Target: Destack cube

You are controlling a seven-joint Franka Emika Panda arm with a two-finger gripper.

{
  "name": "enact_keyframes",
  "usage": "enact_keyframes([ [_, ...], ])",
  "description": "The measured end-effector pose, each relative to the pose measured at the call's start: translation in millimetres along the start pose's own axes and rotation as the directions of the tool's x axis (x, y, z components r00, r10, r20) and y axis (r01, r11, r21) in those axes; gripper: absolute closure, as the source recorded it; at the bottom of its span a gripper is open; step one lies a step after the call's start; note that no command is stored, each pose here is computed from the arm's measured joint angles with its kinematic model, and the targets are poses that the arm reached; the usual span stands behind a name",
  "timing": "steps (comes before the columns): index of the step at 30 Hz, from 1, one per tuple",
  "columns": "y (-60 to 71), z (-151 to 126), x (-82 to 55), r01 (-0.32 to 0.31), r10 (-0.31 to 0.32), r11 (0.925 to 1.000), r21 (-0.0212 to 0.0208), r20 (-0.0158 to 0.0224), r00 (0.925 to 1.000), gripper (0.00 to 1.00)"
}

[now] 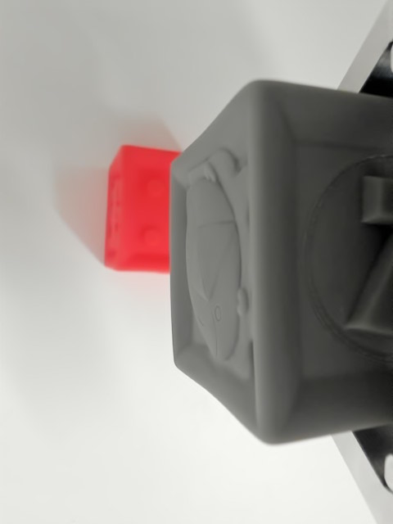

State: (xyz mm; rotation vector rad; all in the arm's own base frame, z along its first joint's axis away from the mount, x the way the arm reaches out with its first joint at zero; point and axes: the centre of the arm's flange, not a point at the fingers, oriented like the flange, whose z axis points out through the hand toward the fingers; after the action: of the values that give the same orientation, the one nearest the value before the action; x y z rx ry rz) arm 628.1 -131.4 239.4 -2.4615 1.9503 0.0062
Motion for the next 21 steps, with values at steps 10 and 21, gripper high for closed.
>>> enact_keyframes([
  [10, -3.7, 0.6, -18.4, 0.038, -0.038, 0.9993, -0.0012, 0.0008, 0.9993, 1.0],
  [21, -7.4, -0.4, -37.8, 0.081, -0.081, 0.9967, -0.0006, 0.0003, 0.9967, 1.0],
])
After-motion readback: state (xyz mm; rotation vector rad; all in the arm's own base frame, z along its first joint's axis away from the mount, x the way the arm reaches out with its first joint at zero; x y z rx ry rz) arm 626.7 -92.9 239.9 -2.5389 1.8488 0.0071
